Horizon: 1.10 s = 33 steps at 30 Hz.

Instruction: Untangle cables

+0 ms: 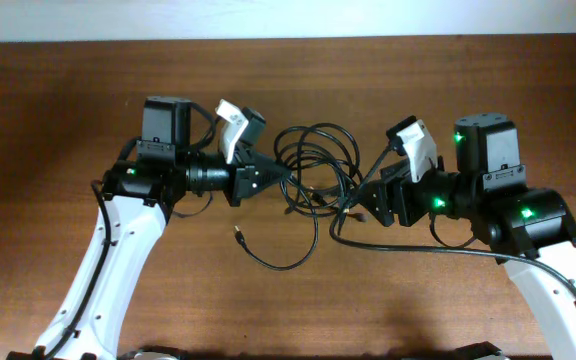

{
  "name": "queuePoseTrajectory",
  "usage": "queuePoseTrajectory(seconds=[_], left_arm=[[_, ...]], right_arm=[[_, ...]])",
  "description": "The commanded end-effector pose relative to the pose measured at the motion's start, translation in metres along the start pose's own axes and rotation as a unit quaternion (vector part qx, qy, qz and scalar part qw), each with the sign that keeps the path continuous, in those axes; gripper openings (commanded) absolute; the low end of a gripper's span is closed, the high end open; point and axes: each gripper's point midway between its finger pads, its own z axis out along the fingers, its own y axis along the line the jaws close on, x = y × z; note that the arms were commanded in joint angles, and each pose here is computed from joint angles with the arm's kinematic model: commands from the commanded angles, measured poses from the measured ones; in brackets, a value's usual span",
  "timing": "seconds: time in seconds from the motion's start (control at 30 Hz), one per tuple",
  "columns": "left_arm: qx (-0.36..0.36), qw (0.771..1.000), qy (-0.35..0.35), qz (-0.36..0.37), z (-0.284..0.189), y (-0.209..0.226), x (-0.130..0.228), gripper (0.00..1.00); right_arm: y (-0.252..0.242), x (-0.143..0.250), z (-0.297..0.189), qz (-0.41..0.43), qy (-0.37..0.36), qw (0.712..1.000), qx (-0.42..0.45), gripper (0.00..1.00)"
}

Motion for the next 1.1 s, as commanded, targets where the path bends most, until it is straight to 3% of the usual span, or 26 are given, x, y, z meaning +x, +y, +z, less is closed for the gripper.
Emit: queuePoseTrajectory(seconds=[0.0, 0.1, 0.33, 0.4, 0.43, 0.47, 0.53, 0.67, 0.8, 0.97, 1.07], left_arm=[[0.015, 1.0, -0.005, 0.006, -0.001, -0.006, -0.002, 0.0], [0.025, 1.0, -0.005, 0.007, 0.0, -0.01, -0.002, 0.0], [0.052, 0.993, 0.005, 0.102, 0.017, -0.029, 0.0, 0.0], [0.066, 0.992, 0.006, 0.111, 0.022, -0.037, -0.001, 0.0], [0.077, 0.99, 0.006, 0.115, 0.024, -0.042, 0.0, 0.0], [0.08, 0.99, 0.008, 0.116, 0.025, -0.044, 0.0, 0.0], [0.08, 0.99, 0.009, 0.114, 0.026, -0.045, 0.001, 0.0], [-0.002, 1.0, 0.018, 0.007, 0.018, -0.011, 0.002, 0.02], [-0.075, 0.995, 0.047, -0.049, 0.014, 0.013, 0.019, 0.12], [-0.148, 0.987, 0.055, -0.042, -0.001, 0.022, 0.023, 0.09], [-0.242, 0.968, 0.044, -0.048, -0.027, 0.031, 0.021, 0.01]], right_arm=[[-0.004, -0.002, -0.003, 0.003, -0.004, 1.0, 0.016, 0.74], [-0.004, -0.003, -0.003, 0.001, -0.006, 1.0, 0.016, 0.74], [0.014, -0.014, -0.004, -0.012, -0.027, 0.999, -0.037, 0.71], [0.014, -0.014, -0.003, -0.013, -0.029, 0.999, -0.038, 0.36], [0.014, -0.014, -0.004, -0.013, -0.029, 0.999, -0.038, 0.08], [0.014, -0.014, -0.003, -0.013, -0.029, 0.999, -0.037, 0.04], [0.011, -0.014, -0.003, -0.012, -0.028, 0.999, -0.028, 0.04], [-0.013, -0.011, -0.004, 0.033, -0.022, 0.998, 0.042, 0.04], [-0.028, -0.008, -0.006, 0.06, -0.02, 0.994, 0.085, 0.04], [-0.032, -0.008, -0.006, 0.06, -0.02, 0.993, 0.096, 0.04], [-0.032, -0.008, -0.006, 0.06, -0.02, 0.993, 0.096, 0.04]])
